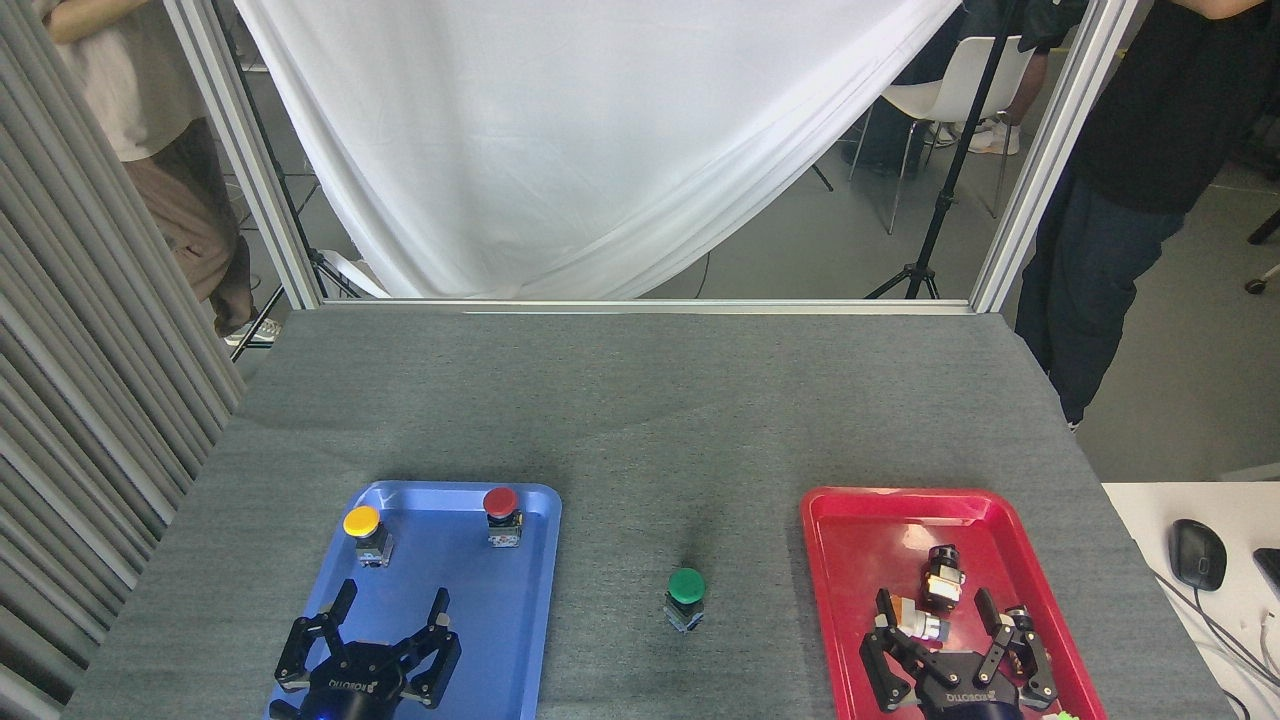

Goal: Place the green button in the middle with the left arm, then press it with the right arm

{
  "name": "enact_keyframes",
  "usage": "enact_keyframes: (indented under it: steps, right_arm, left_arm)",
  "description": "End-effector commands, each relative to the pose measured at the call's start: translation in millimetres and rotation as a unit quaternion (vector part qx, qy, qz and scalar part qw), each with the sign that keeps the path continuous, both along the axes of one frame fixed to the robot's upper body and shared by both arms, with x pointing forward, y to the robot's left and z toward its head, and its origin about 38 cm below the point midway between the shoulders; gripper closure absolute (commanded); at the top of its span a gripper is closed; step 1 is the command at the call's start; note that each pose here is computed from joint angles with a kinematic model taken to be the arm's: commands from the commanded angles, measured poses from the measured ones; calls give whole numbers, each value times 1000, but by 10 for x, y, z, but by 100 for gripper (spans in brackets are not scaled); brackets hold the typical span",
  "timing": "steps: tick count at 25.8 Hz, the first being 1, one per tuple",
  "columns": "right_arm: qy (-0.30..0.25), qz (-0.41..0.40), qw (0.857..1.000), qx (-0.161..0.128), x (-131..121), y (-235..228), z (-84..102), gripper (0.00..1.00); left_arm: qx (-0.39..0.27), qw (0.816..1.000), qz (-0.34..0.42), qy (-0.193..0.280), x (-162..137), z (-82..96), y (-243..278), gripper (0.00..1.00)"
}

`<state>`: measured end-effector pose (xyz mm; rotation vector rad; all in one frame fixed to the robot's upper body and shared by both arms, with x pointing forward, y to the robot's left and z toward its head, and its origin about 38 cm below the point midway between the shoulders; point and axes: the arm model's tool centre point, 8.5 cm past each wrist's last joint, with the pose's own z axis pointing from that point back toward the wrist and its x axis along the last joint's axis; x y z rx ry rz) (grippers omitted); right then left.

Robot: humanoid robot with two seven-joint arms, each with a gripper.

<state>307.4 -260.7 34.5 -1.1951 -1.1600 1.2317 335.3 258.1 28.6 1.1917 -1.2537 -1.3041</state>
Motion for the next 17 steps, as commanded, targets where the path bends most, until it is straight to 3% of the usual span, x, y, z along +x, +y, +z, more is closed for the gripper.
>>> enact_keyframes:
  steps: [1,17]
  right_arm:
    - [-1,0,1000,1,0,7,1,0]
    - [0,-1,1000,2,-6,11,-5,0]
  left_arm:
    - [0,1000,0,-1,1,5,-2,0]
    - [-1,1000,-1,0,-1,-1,-16,0]
